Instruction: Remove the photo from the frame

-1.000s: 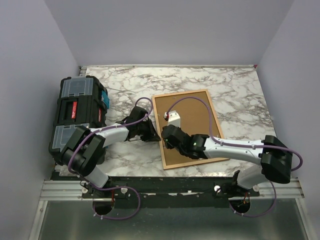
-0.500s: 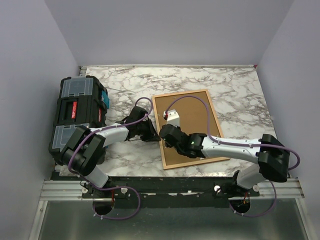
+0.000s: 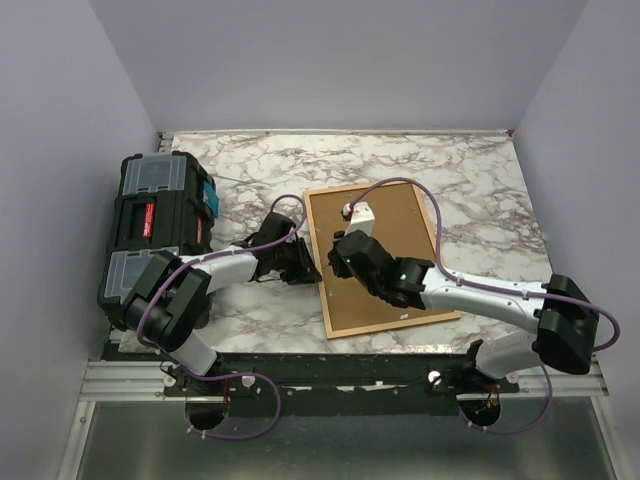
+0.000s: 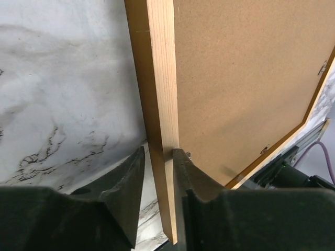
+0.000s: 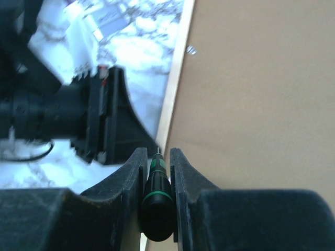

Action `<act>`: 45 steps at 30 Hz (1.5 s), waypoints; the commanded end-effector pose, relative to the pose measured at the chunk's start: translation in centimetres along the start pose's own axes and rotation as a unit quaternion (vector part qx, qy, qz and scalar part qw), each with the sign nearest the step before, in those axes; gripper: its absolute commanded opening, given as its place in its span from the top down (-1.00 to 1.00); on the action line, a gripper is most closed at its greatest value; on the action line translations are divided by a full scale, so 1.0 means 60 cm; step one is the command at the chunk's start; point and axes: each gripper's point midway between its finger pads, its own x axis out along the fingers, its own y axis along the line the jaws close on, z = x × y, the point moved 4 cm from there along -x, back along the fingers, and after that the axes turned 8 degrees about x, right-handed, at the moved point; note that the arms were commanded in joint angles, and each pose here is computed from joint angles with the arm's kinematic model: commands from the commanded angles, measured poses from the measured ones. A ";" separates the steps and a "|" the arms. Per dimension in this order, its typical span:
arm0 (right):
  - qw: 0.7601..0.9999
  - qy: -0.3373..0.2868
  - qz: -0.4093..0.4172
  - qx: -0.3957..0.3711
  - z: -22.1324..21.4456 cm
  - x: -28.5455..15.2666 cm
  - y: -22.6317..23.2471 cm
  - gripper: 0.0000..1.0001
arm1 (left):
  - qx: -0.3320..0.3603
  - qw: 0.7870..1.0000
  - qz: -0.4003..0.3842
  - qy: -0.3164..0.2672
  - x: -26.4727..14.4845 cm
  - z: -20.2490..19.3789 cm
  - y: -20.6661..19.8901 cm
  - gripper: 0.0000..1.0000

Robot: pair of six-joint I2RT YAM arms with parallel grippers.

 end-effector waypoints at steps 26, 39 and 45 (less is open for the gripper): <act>0.997 -0.051 -0.035 -0.035 0.096 0.213 -0.023 0.99 | 0.009 0.999 0.033 0.000 0.016 0.014 0.029 0.60; 0.998 -0.032 -0.031 -0.040 0.071 0.230 -0.024 0.99 | 0.008 0.999 0.032 0.002 0.017 0.013 0.029 0.67; 0.998 -0.032 -0.039 -0.045 0.065 0.243 -0.027 0.99 | 0.007 0.999 0.034 0.003 0.019 0.011 0.032 0.68</act>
